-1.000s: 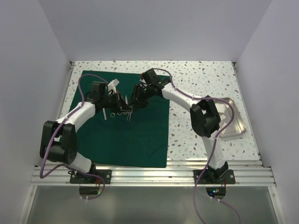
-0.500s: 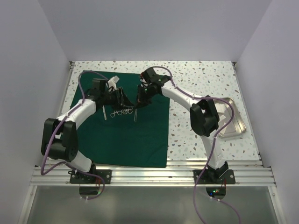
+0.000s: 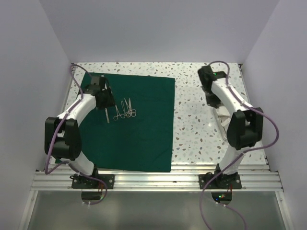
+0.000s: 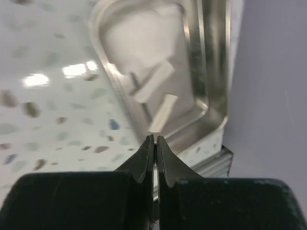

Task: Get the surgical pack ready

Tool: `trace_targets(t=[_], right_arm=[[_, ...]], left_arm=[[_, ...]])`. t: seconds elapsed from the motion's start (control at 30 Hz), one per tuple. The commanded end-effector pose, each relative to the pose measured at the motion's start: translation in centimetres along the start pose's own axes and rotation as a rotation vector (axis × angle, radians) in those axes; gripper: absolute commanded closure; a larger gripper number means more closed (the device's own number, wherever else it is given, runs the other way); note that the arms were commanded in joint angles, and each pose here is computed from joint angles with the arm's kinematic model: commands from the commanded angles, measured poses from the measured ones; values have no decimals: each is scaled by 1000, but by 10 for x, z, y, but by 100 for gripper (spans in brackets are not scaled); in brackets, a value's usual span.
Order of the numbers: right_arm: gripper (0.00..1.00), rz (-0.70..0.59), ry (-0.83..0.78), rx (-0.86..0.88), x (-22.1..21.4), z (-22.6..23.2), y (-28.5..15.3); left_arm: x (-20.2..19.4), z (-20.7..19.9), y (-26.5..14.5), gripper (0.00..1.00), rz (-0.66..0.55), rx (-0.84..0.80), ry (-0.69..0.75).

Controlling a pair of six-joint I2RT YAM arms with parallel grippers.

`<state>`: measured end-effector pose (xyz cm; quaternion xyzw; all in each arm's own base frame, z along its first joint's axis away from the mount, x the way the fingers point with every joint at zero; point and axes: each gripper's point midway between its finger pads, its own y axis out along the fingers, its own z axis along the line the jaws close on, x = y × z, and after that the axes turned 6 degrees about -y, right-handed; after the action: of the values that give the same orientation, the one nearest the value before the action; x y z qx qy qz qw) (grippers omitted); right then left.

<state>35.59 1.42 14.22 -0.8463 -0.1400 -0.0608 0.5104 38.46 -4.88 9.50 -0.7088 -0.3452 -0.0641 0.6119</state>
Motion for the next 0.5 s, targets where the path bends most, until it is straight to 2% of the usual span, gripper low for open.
trace_targets(t=[0.0,0.03,0.1,0.13,0.27,0.43,0.47], right_arm=[[100,25,-69,-178,-34,-67,26],[100,0,-69,-191,-32,-73,31],[100,29,-79,-245,-42,-86,44],[100,-2,-73,-232,-34,-83,53],[100,43,-95,-212,-28,-78,75],[100,97,-52,-159,-24,-59,101],[97,106,-37,-141,-26,-53,102]], left_arm=[[11,34,8,42,-27,209,-6],[13,34,10,42,-22,219,-13],[14,34,13,42,-25,234,-30],[13,36,16,42,-14,243,-32],[6,39,23,39,22,264,-32],[2,28,30,34,62,214,-27],[0,29,32,34,76,217,-24]])
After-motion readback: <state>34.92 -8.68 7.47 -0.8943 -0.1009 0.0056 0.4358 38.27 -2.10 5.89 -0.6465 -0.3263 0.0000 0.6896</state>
